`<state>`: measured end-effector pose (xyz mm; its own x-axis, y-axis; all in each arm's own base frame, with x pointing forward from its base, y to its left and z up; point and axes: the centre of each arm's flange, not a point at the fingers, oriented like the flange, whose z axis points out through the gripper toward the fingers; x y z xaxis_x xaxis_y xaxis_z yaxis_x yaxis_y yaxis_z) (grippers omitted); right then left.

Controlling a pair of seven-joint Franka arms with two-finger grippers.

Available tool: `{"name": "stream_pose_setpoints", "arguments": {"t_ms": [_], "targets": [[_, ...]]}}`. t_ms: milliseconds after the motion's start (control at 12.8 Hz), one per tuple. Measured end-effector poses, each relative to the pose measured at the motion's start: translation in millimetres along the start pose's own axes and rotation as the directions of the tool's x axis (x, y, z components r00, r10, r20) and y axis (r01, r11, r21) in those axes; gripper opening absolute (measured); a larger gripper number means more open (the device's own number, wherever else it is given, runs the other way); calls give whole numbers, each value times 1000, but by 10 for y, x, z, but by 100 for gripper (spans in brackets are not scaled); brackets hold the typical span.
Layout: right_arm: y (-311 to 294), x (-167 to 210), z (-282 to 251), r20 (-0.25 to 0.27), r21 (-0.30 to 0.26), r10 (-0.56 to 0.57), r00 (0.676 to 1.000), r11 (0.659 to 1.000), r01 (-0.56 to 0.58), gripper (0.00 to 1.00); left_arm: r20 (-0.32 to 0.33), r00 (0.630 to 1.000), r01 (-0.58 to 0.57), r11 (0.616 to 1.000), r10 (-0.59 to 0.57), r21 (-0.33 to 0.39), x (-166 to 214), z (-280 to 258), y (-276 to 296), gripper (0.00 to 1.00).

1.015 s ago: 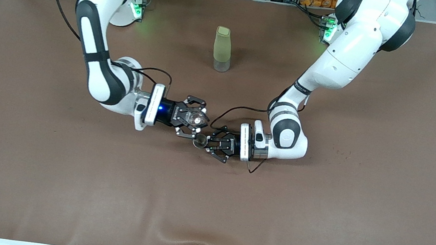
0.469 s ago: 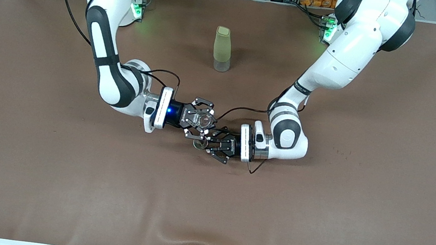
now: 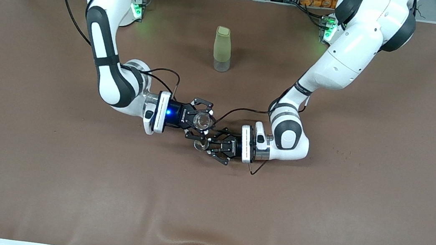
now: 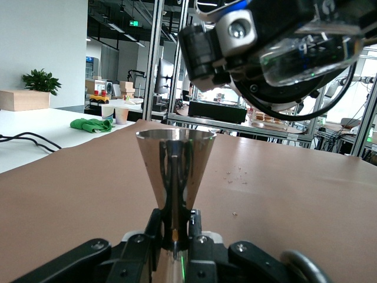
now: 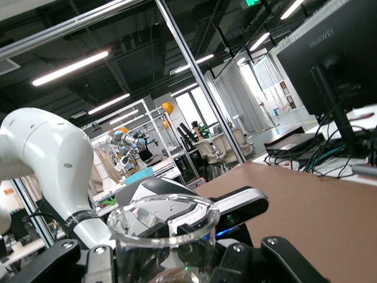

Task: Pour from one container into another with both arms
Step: 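Tilt the glass over the jigger rim with the right gripper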

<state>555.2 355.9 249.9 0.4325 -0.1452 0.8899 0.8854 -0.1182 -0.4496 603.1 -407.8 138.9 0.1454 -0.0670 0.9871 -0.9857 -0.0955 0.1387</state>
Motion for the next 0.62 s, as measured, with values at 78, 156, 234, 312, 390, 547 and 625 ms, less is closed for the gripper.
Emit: {"name": "stream_pose_setpoints", "arguments": {"t_ms": [78,156,234,312,390,547,625], "targets": [[-13,-11,16,0,3,27,1000,1000,-27,15,-1,1000,-6,1000,6,0,10,1,-6,21],[-27,-22,35,1,7,51,999,999,-51,15,-2,1000,-11,1000,11,1,19,0,-13,21],[-39,-31,50,1,10,77,997,997,-77,15,-2,1000,-21,1000,21,2,25,-1,-18,21],[-47,-35,59,2,13,105,995,994,-105,15,-2,999,-36,999,36,2,24,-4,-20,21],[-51,-37,64,2,15,131,991,991,-131,15,0,998,-55,998,55,4,22,-12,-27,21],[-53,-37,67,2,16,188,982,982,-188,15,6,995,-95,995,95,11,14,-60,-64,21],[-55,-36,68,2,17,215,977,977,-215,15,7,994,-112,994,112,15,13,-86,-85,21]]}}
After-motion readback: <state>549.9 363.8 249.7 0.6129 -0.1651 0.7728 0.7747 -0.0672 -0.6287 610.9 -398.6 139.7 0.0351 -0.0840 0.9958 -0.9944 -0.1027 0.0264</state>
